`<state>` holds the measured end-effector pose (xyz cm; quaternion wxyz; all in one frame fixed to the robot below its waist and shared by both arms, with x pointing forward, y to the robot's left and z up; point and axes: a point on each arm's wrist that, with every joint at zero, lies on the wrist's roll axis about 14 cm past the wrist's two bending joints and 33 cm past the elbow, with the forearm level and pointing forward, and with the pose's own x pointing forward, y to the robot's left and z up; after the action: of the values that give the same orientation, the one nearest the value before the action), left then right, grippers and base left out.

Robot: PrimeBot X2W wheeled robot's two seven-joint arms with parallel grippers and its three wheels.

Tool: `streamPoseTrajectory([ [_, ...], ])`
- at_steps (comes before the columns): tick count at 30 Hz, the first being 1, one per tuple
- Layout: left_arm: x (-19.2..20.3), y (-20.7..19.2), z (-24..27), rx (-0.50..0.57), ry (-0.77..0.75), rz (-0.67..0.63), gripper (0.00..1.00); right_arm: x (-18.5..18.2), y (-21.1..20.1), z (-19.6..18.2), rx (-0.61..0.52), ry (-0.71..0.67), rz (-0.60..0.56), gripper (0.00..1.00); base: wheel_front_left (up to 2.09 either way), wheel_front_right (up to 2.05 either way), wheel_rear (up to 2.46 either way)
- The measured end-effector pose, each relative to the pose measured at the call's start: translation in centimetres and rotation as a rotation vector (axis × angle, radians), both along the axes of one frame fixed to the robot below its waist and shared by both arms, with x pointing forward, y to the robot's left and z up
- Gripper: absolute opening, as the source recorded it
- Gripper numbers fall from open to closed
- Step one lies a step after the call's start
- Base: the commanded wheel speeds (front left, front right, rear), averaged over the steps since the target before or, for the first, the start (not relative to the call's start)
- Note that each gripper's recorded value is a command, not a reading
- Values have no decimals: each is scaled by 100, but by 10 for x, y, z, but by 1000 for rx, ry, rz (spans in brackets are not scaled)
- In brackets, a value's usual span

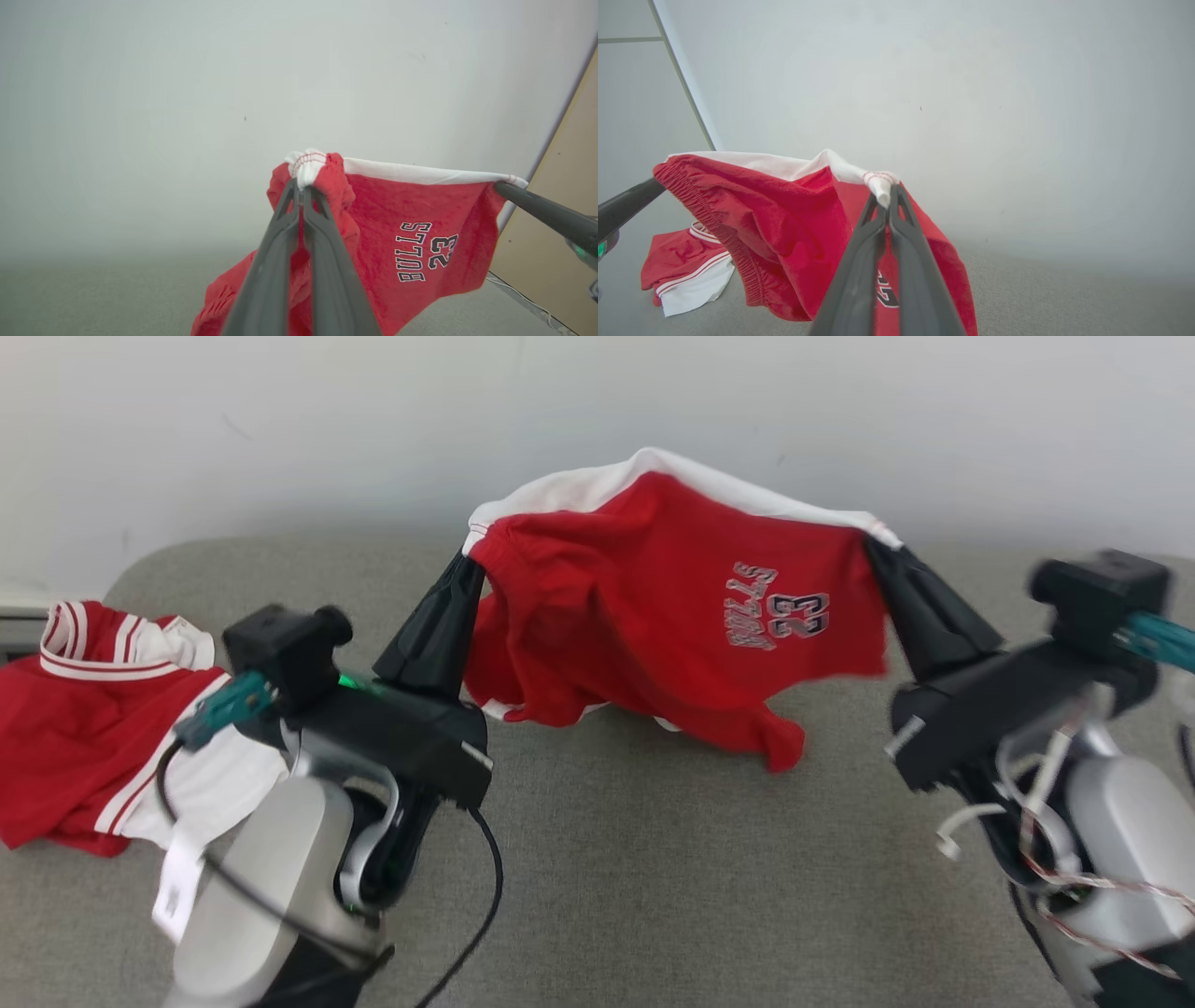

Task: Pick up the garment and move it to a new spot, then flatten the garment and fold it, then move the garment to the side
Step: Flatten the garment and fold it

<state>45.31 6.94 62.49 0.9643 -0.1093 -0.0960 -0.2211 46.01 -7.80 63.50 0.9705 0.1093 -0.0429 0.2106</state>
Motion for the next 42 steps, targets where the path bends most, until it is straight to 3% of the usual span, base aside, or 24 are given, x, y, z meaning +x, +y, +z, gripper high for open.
streamPoseTrajectory([
  [5, -50, -14, 44, -100, -156, -102, 0, -49, -28, 54, 97, -183, 3, 0, 0, 0, 0],
  [11, -127, -39, 117, -249, -347, -332, 0, -114, -43, 130, 228, -418, 52, 0, 0, 0, 0],
  [14, -144, -49, 130, -302, -342, -431, 0, -114, -49, 128, 204, -392, 27, 0, 0, 0, 0],
  [18, -96, -42, 89, -253, -159, -349, 0, -64, -60, 65, 170, -134, -54, 0, 0, 0, 0],
  [22, -17, -10, 23, -169, 66, -99, 0, -7, -77, 1, 154, 97, -169, 0, 0, 0, 0],
  [24, 15, 0, 32, -123, 35, -9, 0, 17, -86, 22, 134, 36, -215, 0, 0, 0, 0],
  [26, 32, -10, 72, -102, -90, -6, 0, 32, -92, 80, 170, -132, -232, 0, 0, 0, 0],
  [28, 35, -24, 122, -138, -244, -29, 0, 34, -95, 130, 198, -293, -241, 0, 0, 0, 0],
  [30, 26, -35, 151, -159, -373, -67, 0, 34, -100, 143, 185, -362, -253, 0, 0, 0, 0],
  [34, 28, -42, 91, -55, -278, -114, 0, 40, -84, 73, 75, -189, -198, 0, 0, 0, 0],
  [38, 24, -39, -40, 120, -4, -162, 0, 19, -66, -53, -12, 152, -133, 0, 0, 0, 0],
  [42, 1, -29, -142, 259, 200, -205, 0, -20, -44, -143, -22, 424, -77, 0, 0, 0, 0],
])
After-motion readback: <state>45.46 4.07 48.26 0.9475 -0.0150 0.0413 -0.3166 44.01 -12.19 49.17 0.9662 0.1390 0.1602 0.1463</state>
